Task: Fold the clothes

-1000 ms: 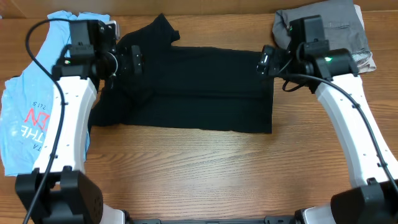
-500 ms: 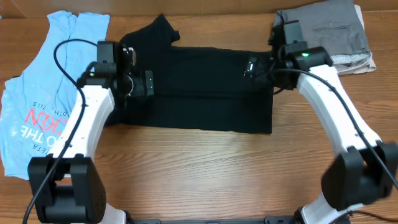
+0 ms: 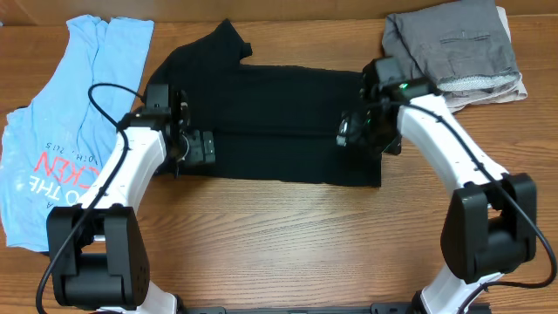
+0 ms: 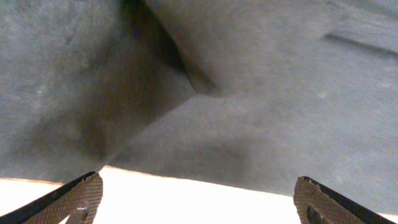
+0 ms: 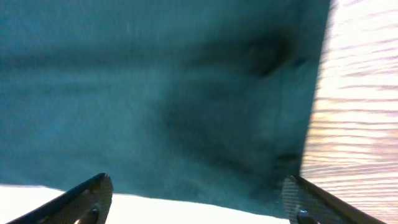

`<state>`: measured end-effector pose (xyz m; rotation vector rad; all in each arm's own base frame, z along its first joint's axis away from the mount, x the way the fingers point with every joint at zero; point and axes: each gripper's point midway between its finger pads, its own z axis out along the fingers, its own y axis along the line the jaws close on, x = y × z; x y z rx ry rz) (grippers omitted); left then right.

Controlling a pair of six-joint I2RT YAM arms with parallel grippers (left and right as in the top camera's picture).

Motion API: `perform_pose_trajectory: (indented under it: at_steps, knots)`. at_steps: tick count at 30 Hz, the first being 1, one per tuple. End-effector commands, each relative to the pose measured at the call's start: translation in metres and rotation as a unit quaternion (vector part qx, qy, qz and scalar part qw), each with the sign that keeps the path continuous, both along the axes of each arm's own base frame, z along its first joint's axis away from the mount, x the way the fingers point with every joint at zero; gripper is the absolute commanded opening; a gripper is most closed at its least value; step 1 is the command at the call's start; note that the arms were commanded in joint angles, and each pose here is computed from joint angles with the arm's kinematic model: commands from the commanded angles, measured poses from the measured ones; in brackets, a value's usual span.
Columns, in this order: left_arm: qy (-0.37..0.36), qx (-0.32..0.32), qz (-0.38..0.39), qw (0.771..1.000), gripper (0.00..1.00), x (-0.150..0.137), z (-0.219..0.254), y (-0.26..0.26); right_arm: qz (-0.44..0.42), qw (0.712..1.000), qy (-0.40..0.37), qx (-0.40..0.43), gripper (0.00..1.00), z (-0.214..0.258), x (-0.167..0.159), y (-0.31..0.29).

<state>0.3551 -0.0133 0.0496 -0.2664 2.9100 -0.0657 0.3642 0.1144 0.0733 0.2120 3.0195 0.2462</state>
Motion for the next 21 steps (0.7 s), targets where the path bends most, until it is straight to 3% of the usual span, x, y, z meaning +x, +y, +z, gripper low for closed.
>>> perform_pose_trajectory:
  at_steps: [1, 11, 21]
  knots:
    - [0.0, 0.011, 0.028, 1.0, 1.0, -0.006, -0.019, 0.007, 0.022, 1.0, 0.006, 0.002, 0.85, -0.023, -0.017, 0.015]
    - [-0.042, 0.06, 0.035, 0.997, 1.0, 0.003, -0.037, 0.026, 0.02, 1.0, -0.01, 0.007, 0.82, -0.057, -0.023, 0.015]
    - [0.028, 0.065, 0.031, 0.997, 1.0, -0.049, -0.075, 0.028, 0.018, 0.999, 0.039, -0.007, 0.83, -0.067, -0.05, 0.007]
